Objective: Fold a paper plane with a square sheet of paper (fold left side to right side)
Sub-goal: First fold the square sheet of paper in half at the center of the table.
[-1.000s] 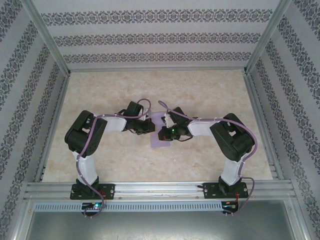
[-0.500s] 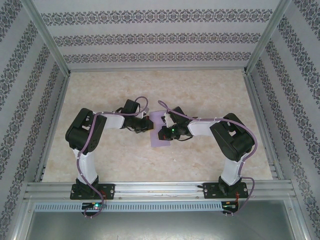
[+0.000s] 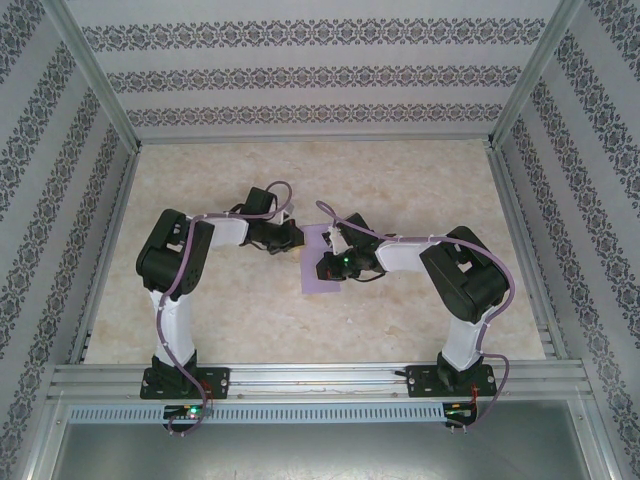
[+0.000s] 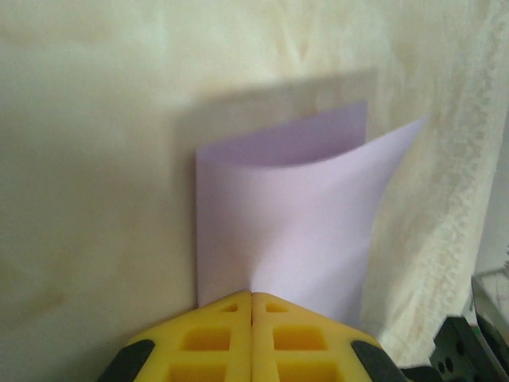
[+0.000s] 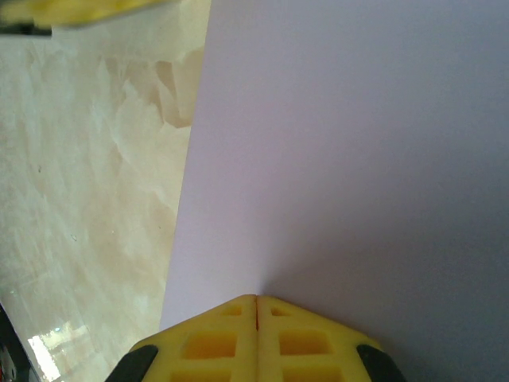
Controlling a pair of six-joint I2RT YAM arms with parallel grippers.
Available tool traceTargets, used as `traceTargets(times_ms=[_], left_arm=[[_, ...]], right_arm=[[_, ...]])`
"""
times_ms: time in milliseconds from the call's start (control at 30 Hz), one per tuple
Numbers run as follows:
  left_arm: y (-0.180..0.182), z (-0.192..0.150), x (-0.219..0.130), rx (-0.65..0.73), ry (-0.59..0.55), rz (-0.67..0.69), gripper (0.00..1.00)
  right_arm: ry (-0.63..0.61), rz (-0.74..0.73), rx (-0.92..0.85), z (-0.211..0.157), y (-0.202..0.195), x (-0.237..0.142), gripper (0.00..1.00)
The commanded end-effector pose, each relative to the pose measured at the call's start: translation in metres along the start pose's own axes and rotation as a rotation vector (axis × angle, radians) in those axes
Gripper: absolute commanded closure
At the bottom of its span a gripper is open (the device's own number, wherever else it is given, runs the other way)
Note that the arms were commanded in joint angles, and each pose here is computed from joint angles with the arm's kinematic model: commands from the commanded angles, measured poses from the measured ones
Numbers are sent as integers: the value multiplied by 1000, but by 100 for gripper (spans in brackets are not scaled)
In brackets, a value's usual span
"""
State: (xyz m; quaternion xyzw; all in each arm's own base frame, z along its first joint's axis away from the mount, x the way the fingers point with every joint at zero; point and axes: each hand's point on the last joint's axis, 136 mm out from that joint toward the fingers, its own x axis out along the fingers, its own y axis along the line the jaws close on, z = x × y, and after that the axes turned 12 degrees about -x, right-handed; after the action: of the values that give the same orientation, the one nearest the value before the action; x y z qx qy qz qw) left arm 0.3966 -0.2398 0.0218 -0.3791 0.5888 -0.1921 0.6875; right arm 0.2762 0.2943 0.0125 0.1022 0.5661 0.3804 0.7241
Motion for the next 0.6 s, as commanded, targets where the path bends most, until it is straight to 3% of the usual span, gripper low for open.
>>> traceTargets(times_ms=[0,567], left_arm=[[31,57,-10,36,-203,114,94],[20,67,-18,68,-217,102,93]], right_arm=[[183,-208,121,-65,-58,4,100],[174,-195,122,-62,-56,5,100]])
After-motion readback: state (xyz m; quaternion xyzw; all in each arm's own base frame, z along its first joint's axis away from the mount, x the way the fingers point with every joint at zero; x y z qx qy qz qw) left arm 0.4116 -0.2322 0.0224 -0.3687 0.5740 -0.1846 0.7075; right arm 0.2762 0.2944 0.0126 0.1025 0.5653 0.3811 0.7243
